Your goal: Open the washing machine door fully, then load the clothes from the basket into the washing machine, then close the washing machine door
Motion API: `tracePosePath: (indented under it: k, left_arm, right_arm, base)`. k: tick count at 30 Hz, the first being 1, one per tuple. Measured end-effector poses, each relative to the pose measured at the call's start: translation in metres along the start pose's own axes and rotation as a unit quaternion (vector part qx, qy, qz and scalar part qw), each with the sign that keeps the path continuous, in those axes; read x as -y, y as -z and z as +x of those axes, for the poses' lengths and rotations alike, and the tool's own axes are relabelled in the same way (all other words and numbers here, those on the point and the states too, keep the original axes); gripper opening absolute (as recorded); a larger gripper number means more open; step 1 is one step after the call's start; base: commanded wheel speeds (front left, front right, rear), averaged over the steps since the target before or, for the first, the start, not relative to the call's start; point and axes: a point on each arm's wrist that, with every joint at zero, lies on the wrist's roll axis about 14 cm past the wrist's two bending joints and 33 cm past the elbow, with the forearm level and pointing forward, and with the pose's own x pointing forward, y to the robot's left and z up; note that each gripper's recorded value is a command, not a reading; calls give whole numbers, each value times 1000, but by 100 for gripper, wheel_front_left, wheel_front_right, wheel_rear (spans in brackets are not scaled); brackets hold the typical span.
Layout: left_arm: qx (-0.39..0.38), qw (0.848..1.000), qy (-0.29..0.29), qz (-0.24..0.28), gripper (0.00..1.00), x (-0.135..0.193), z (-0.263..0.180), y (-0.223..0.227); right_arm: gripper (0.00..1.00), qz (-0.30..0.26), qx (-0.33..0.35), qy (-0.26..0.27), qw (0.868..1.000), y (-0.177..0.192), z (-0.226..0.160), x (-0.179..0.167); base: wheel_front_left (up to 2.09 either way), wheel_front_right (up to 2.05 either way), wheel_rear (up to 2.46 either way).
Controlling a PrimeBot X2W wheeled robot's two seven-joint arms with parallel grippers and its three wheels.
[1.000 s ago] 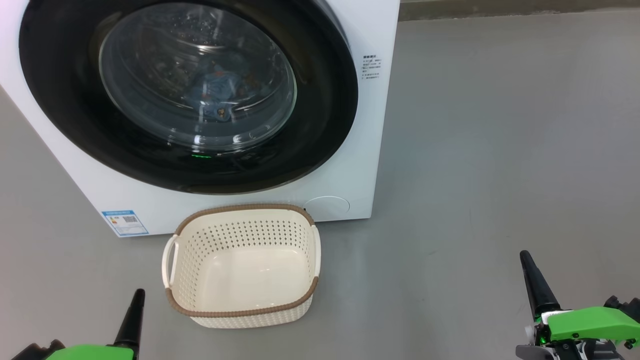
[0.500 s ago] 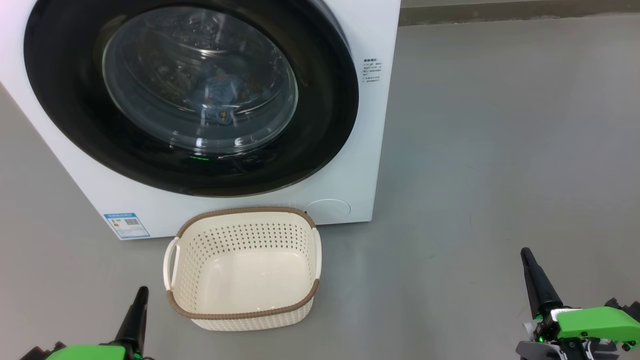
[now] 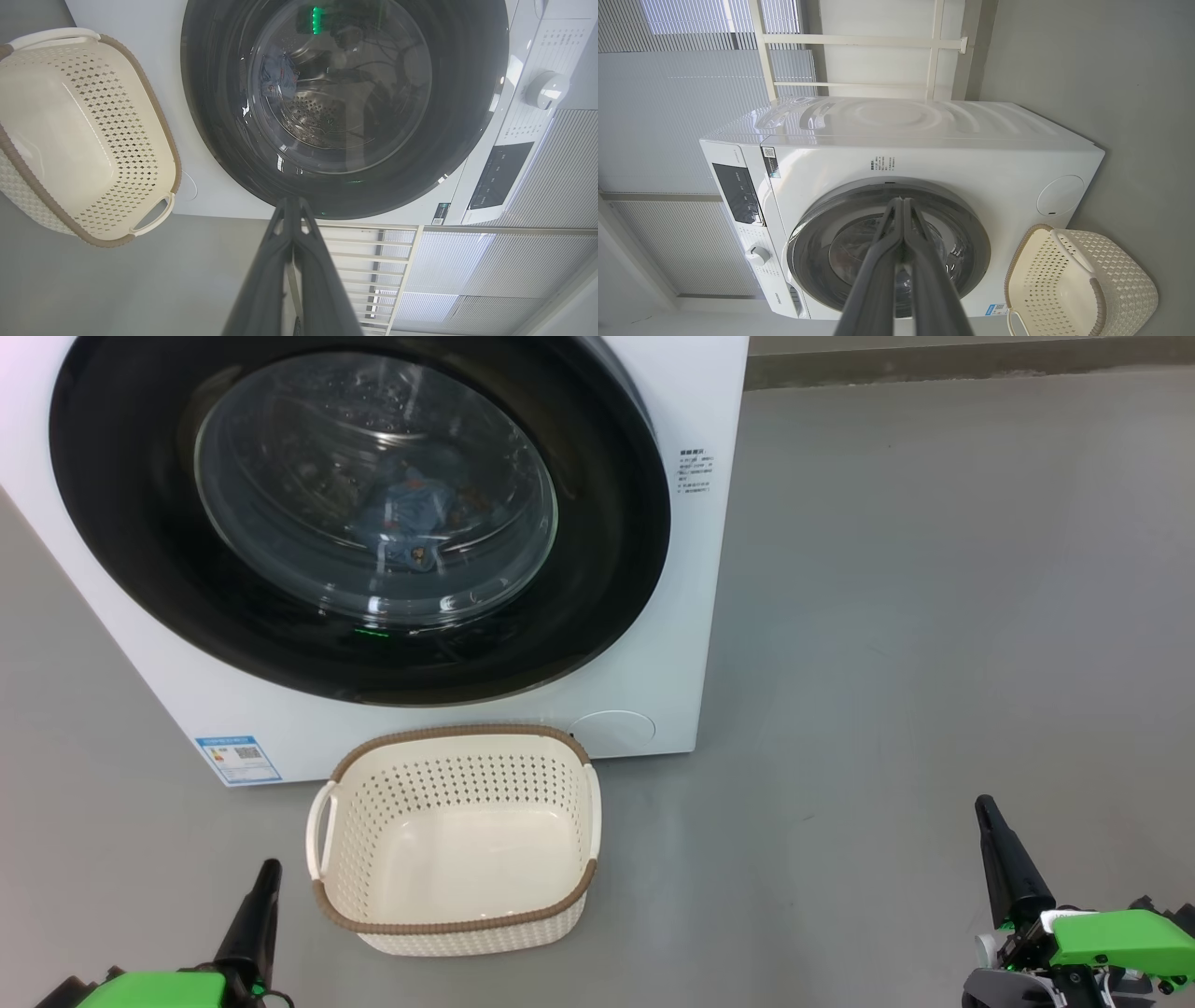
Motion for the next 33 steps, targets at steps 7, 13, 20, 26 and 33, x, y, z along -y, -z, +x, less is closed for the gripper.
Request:
tracePosePath:
  k: [7,13,20,26,33]
  left_arm:
    - [0,1000,0,0,0,0,0,0]
    - [0,1000,0,0,0,0,0,0]
    - [0,1000,0,0,0,0,0,0]
    - [0,1000,0,0,0,0,0,0]
    - [0,1000,0,0,0,0,0,0]
  right_arm:
    - [0,0,0,0,1000,0,0,0]
    - [0,0,0,0,1000,0,0,0]
    - [0,0,0,0,1000,0,0,0]
    - [0,0,0,0,1000,0,0,0]
    - [0,0,0,0,1000,0,0,0]
  base:
    - [0,0,0]
    - [0,0,0]
    - [0,0,0]
    - [0,0,0]
    - [0,0,0]
